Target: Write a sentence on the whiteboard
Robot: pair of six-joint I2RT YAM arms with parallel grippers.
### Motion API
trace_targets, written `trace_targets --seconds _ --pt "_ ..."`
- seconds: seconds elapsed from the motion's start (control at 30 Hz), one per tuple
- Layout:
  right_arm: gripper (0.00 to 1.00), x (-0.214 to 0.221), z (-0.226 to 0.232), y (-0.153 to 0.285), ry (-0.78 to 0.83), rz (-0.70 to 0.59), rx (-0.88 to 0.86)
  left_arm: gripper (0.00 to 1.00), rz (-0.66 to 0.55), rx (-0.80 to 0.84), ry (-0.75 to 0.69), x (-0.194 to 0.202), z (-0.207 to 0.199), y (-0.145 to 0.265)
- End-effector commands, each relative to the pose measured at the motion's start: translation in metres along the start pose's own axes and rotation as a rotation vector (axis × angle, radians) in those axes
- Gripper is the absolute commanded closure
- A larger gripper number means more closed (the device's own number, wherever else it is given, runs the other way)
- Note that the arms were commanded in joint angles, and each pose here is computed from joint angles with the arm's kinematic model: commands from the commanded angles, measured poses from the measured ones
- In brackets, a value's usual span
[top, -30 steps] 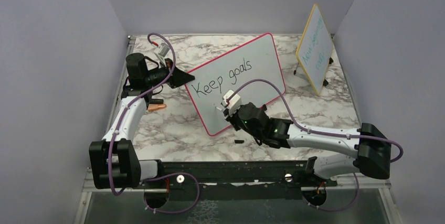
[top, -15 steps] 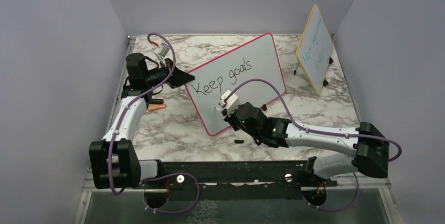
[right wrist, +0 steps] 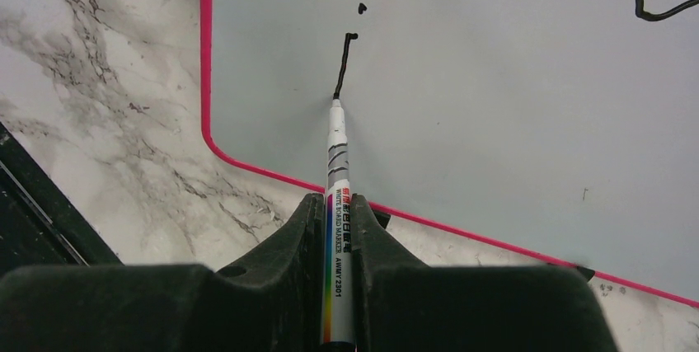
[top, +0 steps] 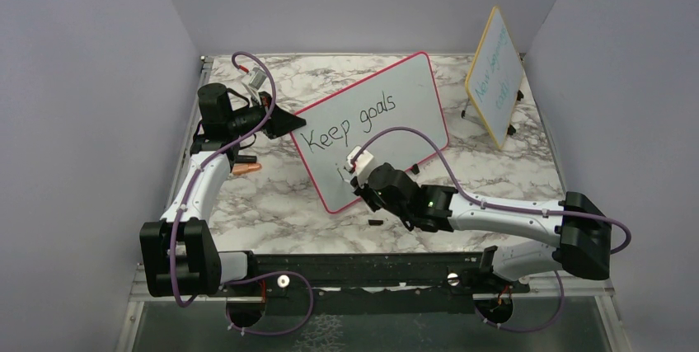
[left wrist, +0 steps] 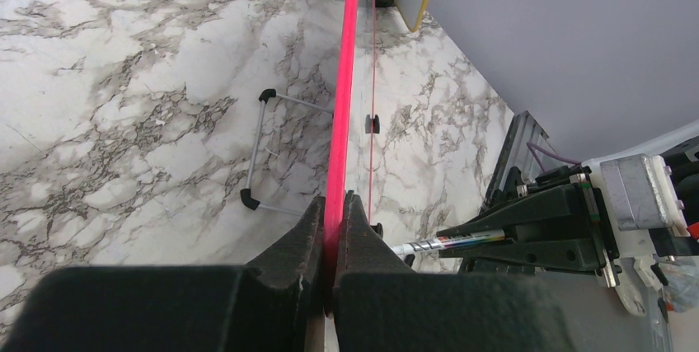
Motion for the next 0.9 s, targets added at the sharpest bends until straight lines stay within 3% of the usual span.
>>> trace_targets --seconds 0.0,0.37,0.87 --pt "1.00 -0.002 0.001 0.002 -0.011 0.020 -0.004 1.00 0.062 -0.055 0.024 0.027 0.013 -0.006" --pt "1.00 -0.043 -0.007 0.014 -0.084 -0.162 0.032 1.00 0.062 -0.056 0.023 0.027 0.013 -0.006" --pt "1.00 -0.041 -0.010 0.003 -0.078 -0.154 0.074 1.00 0.063 -0.056 0.024 0.027 0.013 -0.006"
Point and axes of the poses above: each gripper's point midway between its finger pads, its own y axis back along the fingers, its own z axis along the line the jaws close on, x = y × z, the point moved 1 cm from there along y, back along the fingers, and after that the axes turned 10 degrees about -y, right-handed, at the moved point
